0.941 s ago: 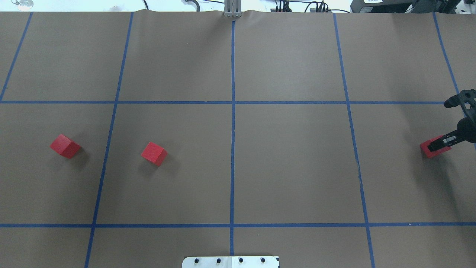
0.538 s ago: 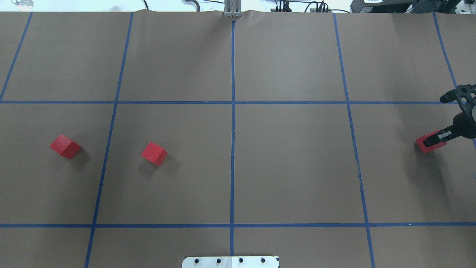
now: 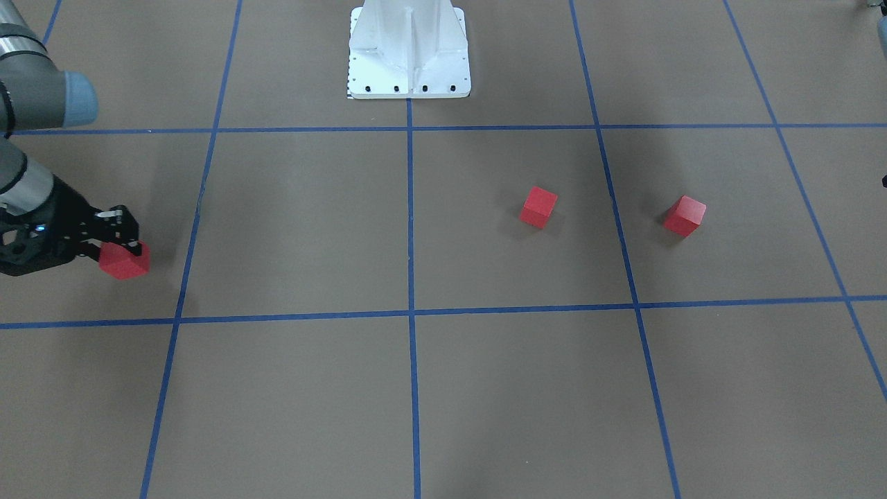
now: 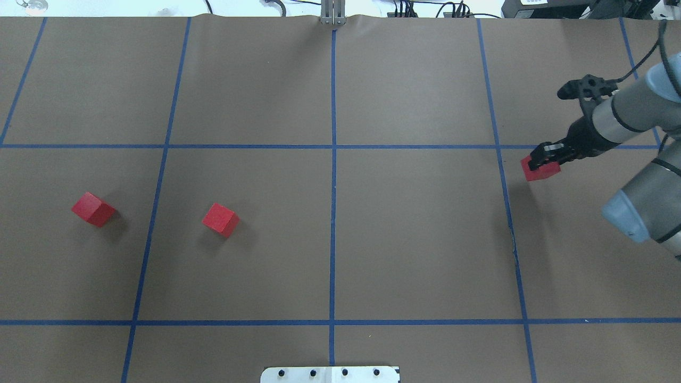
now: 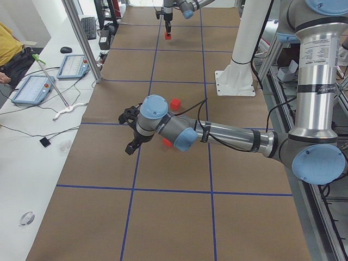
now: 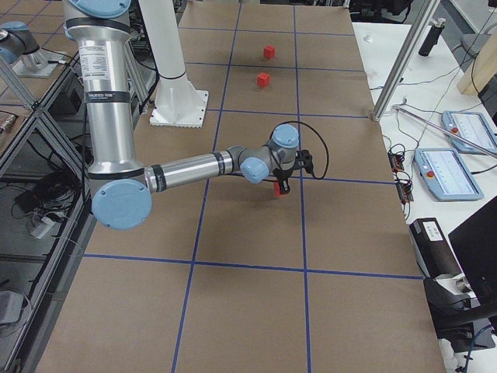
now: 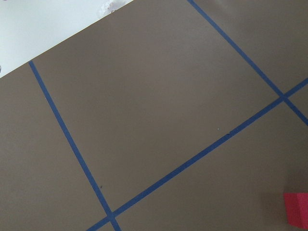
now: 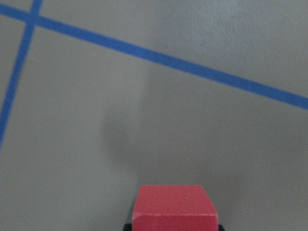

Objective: Form red blocks into L shape at center
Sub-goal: 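Carry the red cube with the right gripper to the table center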

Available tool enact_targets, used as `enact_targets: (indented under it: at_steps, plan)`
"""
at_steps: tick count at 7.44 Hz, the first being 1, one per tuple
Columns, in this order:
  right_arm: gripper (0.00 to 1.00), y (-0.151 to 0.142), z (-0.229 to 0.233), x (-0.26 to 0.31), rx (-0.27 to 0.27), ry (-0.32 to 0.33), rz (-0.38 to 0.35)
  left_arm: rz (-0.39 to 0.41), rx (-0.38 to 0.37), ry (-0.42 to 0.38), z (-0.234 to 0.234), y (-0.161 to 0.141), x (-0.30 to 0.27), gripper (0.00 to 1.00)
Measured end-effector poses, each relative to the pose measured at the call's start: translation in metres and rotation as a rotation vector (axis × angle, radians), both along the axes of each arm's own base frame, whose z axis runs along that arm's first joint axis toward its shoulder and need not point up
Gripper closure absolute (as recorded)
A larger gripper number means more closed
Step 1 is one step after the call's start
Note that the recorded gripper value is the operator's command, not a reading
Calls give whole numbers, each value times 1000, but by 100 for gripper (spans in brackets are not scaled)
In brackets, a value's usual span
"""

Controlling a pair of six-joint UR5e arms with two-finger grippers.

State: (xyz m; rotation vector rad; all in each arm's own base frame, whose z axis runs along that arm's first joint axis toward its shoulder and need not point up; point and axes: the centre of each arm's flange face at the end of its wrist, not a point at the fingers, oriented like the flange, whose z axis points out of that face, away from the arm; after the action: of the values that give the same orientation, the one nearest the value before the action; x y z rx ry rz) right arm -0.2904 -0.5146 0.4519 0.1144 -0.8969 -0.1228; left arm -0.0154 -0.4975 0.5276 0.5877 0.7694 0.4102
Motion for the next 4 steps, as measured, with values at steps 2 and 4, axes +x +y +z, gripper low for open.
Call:
enact_targets:
  at_steps: [2, 4]
  plan:
    - [100, -1, -102, -97, -70, 15, 52, 1, -2, 0, 1, 0, 0, 0]
    - [100, 24, -189, -176, -129, 49, 98, 1, -4, 1, 1, 0, 0, 0]
